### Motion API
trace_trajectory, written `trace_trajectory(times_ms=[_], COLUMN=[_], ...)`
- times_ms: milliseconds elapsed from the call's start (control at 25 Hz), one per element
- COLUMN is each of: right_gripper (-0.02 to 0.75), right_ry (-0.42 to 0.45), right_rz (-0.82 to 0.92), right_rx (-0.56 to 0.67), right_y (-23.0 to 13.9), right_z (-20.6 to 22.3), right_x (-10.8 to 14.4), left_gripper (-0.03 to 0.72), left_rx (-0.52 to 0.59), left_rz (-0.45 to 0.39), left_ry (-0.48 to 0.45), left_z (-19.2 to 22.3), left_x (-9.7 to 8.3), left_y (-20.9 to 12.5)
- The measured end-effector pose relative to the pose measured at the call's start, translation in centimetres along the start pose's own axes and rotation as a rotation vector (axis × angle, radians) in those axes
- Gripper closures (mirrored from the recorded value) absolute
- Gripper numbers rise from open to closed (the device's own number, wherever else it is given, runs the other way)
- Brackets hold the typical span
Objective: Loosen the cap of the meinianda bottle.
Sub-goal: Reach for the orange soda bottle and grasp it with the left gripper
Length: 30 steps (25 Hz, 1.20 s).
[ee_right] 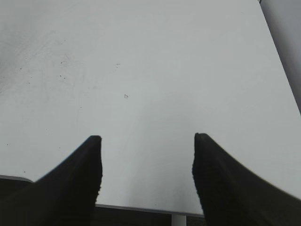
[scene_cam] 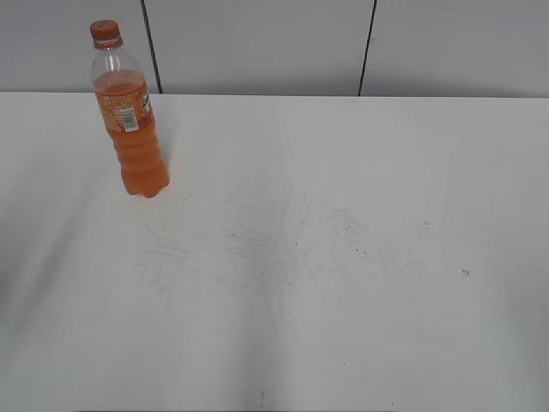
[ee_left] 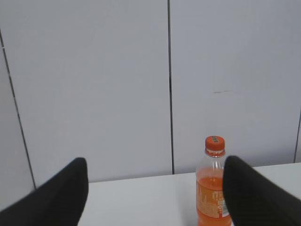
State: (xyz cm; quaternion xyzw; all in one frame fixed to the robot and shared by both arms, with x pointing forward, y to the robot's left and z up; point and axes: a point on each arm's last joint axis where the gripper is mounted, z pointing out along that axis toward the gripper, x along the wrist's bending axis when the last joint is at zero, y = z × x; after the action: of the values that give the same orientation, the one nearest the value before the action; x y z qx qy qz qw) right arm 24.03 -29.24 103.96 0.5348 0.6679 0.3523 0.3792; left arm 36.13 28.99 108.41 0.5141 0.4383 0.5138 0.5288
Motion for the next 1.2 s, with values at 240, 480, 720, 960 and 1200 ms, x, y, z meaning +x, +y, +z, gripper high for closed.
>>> trace_trajectory(times_ms=[240,480,720,960,1200], right_gripper=[0.279,0.279,0.279,0.279,0.279], right_ry=[0.000,0.000,0.000,0.000,0.000], right_rz=[0.000,0.000,0.000,0.000,0.000], right_rx=[0.000,0.000,0.000,0.000,0.000], right_y=[0.0,0.0,0.0,0.0,0.0], right_z=[0.0,0.0,0.0,0.0,0.0], right_x=[0.0,0.0,0.0,0.0,0.0], left_gripper=[0.154,0.154,0.154,0.154,0.090], left_rx=[0.104,0.112,0.019,0.064,0.062], left_rz=[0.039,0.077,0.047,0.054,0.080], left_ry=[-0.175,-0.309,-0.343,-0.422,-0.481], left_z=[5.5,8.9,10.9,13.5,15.6], left_x=[-3.0,-5.1,-5.1,-4.0,-3.1], left_y=[-5.2,-9.6,-11.9,-14.2,-15.1])
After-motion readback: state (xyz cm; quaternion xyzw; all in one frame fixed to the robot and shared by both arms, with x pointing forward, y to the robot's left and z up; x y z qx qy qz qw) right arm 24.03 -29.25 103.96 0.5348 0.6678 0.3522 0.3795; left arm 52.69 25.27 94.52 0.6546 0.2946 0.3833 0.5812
